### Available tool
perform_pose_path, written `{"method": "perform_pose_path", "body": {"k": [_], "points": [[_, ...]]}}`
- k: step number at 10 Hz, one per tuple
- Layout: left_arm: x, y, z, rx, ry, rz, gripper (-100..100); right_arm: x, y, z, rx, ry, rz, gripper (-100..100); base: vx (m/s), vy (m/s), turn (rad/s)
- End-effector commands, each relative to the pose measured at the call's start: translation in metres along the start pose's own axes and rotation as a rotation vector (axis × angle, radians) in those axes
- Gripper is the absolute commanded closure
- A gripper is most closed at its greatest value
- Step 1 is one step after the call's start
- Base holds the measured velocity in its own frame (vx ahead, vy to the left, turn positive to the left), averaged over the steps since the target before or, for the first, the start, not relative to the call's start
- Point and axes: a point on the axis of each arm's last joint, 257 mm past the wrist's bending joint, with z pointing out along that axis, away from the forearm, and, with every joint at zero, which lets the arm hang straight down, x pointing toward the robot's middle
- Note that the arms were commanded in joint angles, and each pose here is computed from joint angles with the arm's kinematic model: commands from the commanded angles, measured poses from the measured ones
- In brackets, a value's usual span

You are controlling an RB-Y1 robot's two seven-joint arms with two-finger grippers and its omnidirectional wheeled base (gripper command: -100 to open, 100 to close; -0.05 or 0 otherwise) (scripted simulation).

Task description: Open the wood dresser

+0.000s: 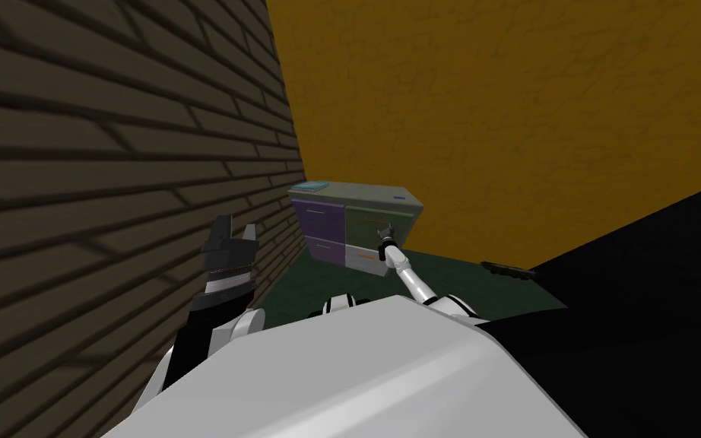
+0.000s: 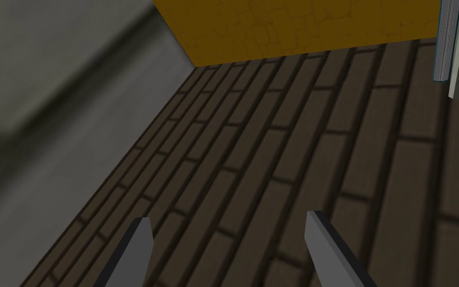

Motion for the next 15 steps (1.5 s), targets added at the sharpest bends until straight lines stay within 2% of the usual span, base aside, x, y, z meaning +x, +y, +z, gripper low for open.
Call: {"method": "perform_pose_path", "body": {"k": [1, 2, 4, 5, 7, 8, 9, 11, 12, 14, 15], "points": [[0.000, 0.000, 0.000, 0.000, 0.000, 0.000, 0, 0.000, 0.007, -0.004, -0.034, -0.001, 0.013, -100, 0.066, 0.021, -0.262], [0.000, 0.000, 0.000, 0.000, 0.000, 0.000, 0, -0.002, 0.012, -0.004, -0.054, -0.008, 0.000, -100, 0.081, 0.049, -0.151], [0.000, 0.000, 0.000, 0.000, 0.000, 0.000, 0, -0.002, 0.012, -0.004, -0.054, -0.009, -0.035, -100, 0.023, 0.017, 0.032], [0.000, 0.000, 0.000, 0.000, 0.000, 0.000, 0, -0.003, 0.016, -0.007, -0.079, -0.016, 0.006, -100, 0.057, 0.033, -0.271], [0.000, 0.000, 0.000, 0.000, 0.000, 0.000, 0, -0.006, 0.021, -0.008, -0.096, -0.028, -0.032, -100, 0.059, 0.036, -0.050], [0.000, 0.000, 0.000, 0.000, 0.000, 0.000, 0, -0.007, 0.022, -0.012, -0.111, -0.036, 0.018, -100, 0.084, 0.049, -0.239], [0.000, 0.000, 0.000, 0.000, 0.000, 0.000, 0, -0.011, 0.027, -0.012, -0.130, -0.052, 0.008, -100, 0.077, 0.058, -0.136], [0.000, 0.000, 0.000, 0.000, 0.000, 0.000, 0, -0.011, 0.027, -0.012, -0.129, -0.055, -0.031, -100, 0.018, 0.008, 0.021], [0.000, 0.000, 0.000, 0.000, 0.000, 0.000, 0, -0.015, 0.027, -0.016, -0.141, -0.073, 0.013, -100, 0.055, 0.033, -0.234], [0.000, 0.000, 0.000, 0.000, 0.000, 0.000, 0, -0.018, 0.030, -0.017, -0.153, -0.091, -0.024, -100, 0.057, 0.039, -0.078], [0.000, 0.000, 0.000, 0.000, 0.000, 0.000, 0, -0.021, 0.027, -0.021, -0.155, -0.107, 0.026, -100, 0.075, 0.036, -0.212]]}}
